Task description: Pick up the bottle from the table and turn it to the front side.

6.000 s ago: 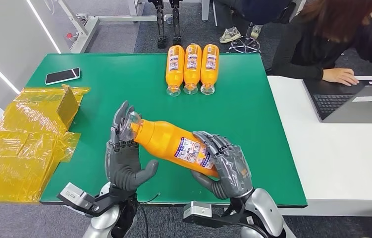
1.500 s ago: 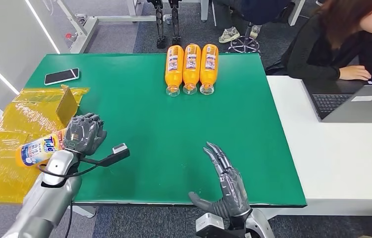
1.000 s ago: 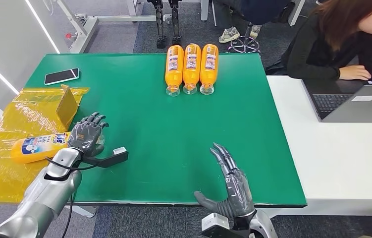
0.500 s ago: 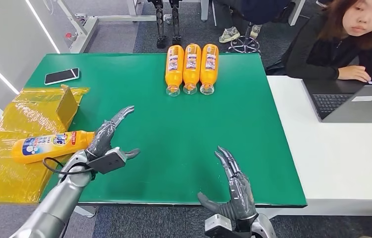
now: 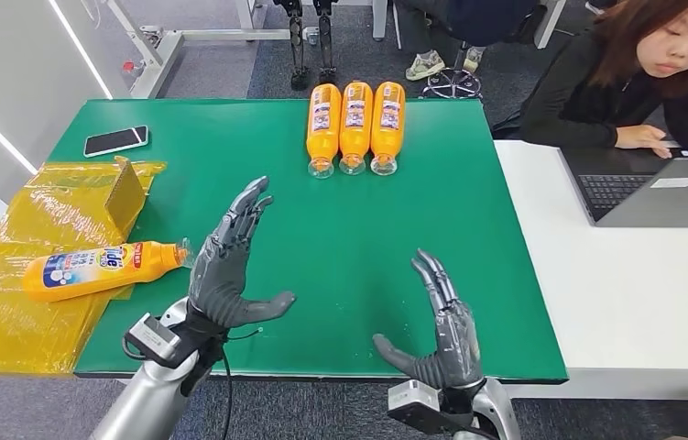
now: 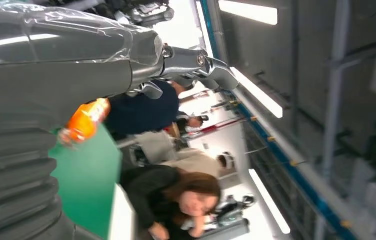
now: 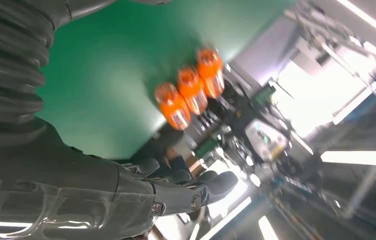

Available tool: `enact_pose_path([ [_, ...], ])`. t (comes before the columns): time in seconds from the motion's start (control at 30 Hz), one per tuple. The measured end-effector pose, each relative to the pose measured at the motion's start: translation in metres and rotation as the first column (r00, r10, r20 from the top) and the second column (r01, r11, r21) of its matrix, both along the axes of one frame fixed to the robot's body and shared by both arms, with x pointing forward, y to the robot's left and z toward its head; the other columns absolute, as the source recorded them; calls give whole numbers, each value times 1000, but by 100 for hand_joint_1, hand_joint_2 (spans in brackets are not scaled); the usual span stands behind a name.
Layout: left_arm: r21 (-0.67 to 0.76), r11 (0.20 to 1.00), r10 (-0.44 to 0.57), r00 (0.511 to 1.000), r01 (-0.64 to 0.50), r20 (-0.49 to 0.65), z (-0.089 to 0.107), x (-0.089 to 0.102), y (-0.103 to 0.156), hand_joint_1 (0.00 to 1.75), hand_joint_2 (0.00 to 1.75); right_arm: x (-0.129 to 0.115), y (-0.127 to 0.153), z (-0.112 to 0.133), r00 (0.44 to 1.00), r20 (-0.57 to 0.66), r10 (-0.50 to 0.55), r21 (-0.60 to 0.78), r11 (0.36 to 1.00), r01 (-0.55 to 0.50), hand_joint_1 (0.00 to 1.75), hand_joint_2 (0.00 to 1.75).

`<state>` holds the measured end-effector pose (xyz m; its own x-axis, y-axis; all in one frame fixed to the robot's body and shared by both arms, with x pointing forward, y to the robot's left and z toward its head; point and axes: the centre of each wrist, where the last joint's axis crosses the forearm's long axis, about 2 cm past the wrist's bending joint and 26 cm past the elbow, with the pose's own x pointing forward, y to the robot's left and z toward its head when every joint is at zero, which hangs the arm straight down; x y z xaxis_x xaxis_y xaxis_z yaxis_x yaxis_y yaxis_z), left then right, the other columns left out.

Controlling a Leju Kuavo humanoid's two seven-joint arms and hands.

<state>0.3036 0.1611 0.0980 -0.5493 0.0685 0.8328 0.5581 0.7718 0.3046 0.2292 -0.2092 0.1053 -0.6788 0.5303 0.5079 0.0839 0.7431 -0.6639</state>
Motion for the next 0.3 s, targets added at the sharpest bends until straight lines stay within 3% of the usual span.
enact_pose_path([
  [0.2,-178,984,-14,997,0,-78,1,-23,-38,0,175,-10,-3,30,957,288,-40,176,984,-11,0,175],
  [0.3,-222,975,-32,993,6,-117,-2,-33,-47,0,175,-16,-2,43,937,345,-60,224,974,-21,0,175],
])
